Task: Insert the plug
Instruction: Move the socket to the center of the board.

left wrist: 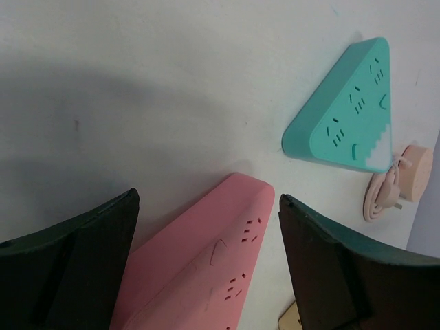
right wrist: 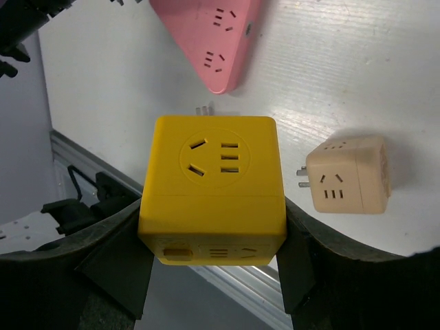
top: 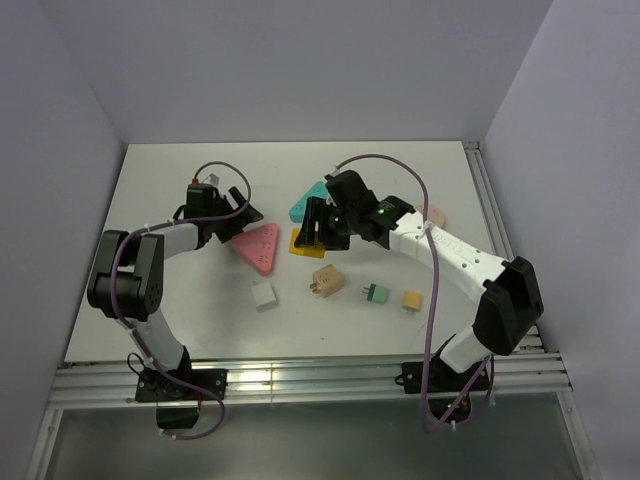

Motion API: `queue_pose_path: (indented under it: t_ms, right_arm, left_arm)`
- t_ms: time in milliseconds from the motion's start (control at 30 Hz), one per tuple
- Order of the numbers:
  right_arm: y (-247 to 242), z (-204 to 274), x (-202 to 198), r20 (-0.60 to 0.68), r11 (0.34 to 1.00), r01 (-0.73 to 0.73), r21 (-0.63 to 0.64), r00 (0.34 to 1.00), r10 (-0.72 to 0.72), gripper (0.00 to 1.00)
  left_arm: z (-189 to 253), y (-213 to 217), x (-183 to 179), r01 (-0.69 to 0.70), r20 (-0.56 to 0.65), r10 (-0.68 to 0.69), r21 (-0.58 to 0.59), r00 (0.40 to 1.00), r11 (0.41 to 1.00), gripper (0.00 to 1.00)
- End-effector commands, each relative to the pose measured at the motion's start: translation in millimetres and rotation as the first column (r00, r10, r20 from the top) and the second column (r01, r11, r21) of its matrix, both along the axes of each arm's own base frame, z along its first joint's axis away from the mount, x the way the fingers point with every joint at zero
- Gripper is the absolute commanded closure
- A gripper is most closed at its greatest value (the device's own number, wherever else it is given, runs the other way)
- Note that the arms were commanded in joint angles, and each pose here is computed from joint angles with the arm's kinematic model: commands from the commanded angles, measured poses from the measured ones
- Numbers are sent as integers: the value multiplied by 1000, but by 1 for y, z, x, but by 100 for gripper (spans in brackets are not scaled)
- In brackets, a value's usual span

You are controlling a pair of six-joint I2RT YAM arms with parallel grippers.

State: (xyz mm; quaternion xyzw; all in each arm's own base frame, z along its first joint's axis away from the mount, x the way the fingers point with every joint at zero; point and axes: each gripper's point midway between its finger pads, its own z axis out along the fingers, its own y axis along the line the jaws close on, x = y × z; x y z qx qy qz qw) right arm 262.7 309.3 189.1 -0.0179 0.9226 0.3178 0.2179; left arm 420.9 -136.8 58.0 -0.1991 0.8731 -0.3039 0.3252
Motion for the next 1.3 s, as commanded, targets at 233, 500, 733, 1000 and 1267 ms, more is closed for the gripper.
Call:
queue_pose_path:
  t_ms: [233, 500, 733, 1000, 1267]
  right_arm:
    - [-26, 17, 25, 60, 973, 214, -81, 976, -210, 100]
    - [-31, 0, 19, -74, 962, 196, -190, 974, -213, 100]
    - [-25, -12, 12, -169, 978, 136, -160, 972, -163, 100]
    - [-23, -34, 20, -191, 974, 98, -203, 972, -138, 100]
    - [-23, -46, 34, -174, 977, -15, -215, 985, -23, 100]
  left_arm:
    - [9, -59, -4, 114, 92, -115, 10, 989, 993, 14]
    - [23, -104, -29, 200, 149, -198, 2, 969, 980, 13]
    - [16, -120, -40, 248, 148, -241, -25, 959, 969, 13]
    - [17, -132, -45, 277, 159, -269, -29, 950, 960, 13]
    - [14, -145, -31, 290, 153, -278, -63, 948, 955, 14]
